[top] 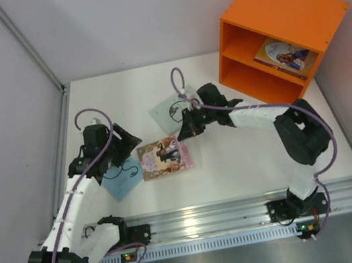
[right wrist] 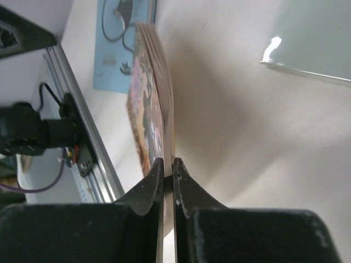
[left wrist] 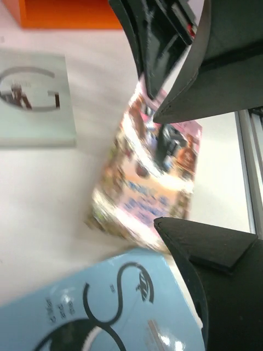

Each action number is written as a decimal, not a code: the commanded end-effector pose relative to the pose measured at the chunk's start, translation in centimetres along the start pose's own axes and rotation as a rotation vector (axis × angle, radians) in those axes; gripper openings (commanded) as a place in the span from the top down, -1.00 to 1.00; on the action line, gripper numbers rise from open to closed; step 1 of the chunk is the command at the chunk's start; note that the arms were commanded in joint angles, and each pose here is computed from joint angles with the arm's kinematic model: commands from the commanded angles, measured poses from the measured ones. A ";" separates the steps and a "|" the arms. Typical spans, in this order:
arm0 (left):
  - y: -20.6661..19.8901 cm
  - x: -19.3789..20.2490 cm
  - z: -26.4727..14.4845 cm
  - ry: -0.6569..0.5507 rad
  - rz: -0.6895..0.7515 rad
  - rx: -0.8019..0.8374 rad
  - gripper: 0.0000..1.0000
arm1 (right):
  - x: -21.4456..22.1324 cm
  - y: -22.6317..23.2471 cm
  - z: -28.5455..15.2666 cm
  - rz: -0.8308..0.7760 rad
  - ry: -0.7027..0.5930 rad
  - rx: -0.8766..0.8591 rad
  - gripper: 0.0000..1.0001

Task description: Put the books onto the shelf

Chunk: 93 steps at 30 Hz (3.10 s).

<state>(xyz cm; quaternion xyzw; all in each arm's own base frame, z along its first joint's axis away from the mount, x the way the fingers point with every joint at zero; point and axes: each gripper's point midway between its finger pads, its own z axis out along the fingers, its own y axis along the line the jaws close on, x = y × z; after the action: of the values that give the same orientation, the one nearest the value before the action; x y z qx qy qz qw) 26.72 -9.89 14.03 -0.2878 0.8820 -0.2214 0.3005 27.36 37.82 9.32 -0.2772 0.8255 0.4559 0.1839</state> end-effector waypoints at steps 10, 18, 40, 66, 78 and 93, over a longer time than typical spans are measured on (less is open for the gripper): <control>-7.3 2.2 -4.8 0.076 -0.042 0.485 -0.69 | -10.5 7.1 -15.9 0.089 -0.483 -0.068 1.00; -10.6 0.5 -5.6 0.022 -0.119 0.683 -0.78 | -11.6 12.2 -19.7 0.146 -0.595 -0.240 1.00; -12.7 -0.8 -4.0 0.066 -0.157 0.640 1.00 | -6.9 2.0 -19.3 -0.033 -0.337 0.562 -0.38; -13.3 -1.4 -1.3 0.138 -0.248 0.442 1.00 | -5.8 9.8 -6.2 -1.094 -0.110 0.925 0.39; -14.4 -4.1 -2.2 0.051 -0.146 0.398 -0.18 | -7.9 4.2 -14.0 -1.156 -0.024 1.215 1.00; -15.7 -9.6 -6.2 -0.121 -0.064 0.404 -0.33 | -14.7 0.4 -35.1 -1.054 -0.058 1.666 1.00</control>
<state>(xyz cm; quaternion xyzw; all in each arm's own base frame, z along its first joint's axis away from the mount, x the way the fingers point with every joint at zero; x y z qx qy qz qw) 35.63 -14.70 31.60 -0.2694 0.7842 -0.4020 0.3883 35.58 15.11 31.72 -0.4132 0.6671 -0.3557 0.5076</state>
